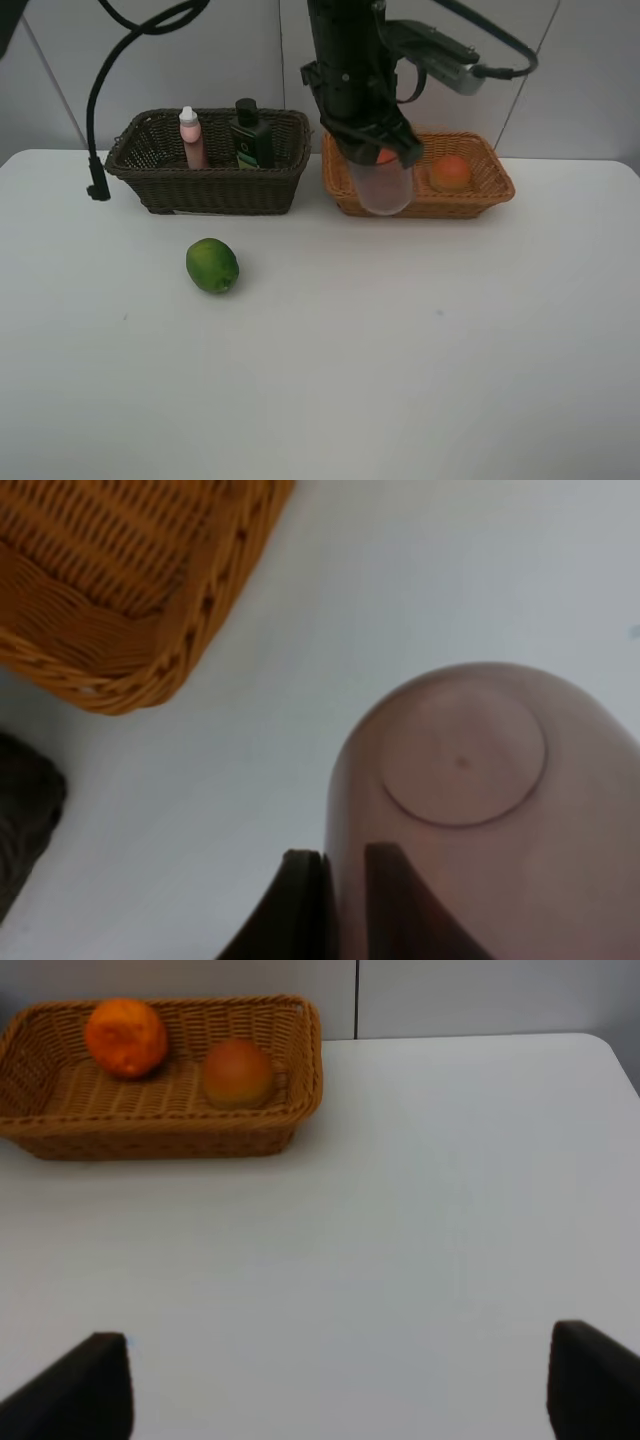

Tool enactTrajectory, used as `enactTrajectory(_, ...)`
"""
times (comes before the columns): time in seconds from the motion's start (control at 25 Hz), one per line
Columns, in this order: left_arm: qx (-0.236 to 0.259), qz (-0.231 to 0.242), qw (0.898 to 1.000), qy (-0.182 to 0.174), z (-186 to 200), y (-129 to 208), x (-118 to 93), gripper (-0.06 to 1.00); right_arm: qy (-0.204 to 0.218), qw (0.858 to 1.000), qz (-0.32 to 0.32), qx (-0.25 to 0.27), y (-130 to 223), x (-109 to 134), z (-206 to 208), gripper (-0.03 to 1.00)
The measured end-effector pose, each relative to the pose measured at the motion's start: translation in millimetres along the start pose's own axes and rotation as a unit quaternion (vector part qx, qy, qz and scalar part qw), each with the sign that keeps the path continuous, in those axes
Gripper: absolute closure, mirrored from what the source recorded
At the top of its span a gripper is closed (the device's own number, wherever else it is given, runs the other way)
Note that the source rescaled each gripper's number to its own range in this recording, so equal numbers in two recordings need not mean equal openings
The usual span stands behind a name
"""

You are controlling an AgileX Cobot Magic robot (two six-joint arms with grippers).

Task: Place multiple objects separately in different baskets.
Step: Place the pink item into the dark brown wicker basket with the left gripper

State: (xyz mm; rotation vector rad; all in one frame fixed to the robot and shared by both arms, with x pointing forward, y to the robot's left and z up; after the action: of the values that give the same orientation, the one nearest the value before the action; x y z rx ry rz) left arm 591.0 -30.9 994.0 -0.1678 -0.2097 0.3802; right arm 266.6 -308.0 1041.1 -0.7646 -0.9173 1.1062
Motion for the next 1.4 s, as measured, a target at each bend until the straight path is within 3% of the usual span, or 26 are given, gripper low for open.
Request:
enactTrajectory(0.36,-0.002,0.055,0.998,-0.043,21.0,30.7,58.2,0.93,0.000,1.000,0.000,0.000,0.0,0.0,0.0,0.11)
enactTrajectory(0.76,0.024,0.140,0.987,-0.077,22.9,88.6,132.1,0.93,0.000,1.000,0.000,0.000,0.0,0.0,0.0,0.11)
enactTrajectory(1.12,0.049,0.188,0.975,-0.107,25.9,132.6,173.5,0.93,0.000,1.000,0.000,0.000,0.0,0.0,0.0,0.11)
enactTrajectory(1.4,0.068,0.207,0.971,-0.102,18.8,153.8,183.3,0.93,0.000,1.000,0.000,0.000,0.0,0.0,0.0,0.11)
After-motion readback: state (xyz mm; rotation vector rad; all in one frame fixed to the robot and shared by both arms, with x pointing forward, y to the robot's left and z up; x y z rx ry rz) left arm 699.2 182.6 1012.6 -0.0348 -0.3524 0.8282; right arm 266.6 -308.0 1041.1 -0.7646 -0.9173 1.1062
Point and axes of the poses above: a point on each arm's last joint axis where the gripper is mounted, z pointing back along that axis away from the gripper, x along the wrist's bending axis when the last joint is at zero, y = z × x, the point moved 4 cm from there along -z, pointing out along that axis toward the gripper, and after that the axes turned 15 degrees about -z, right-handed, at the moved point
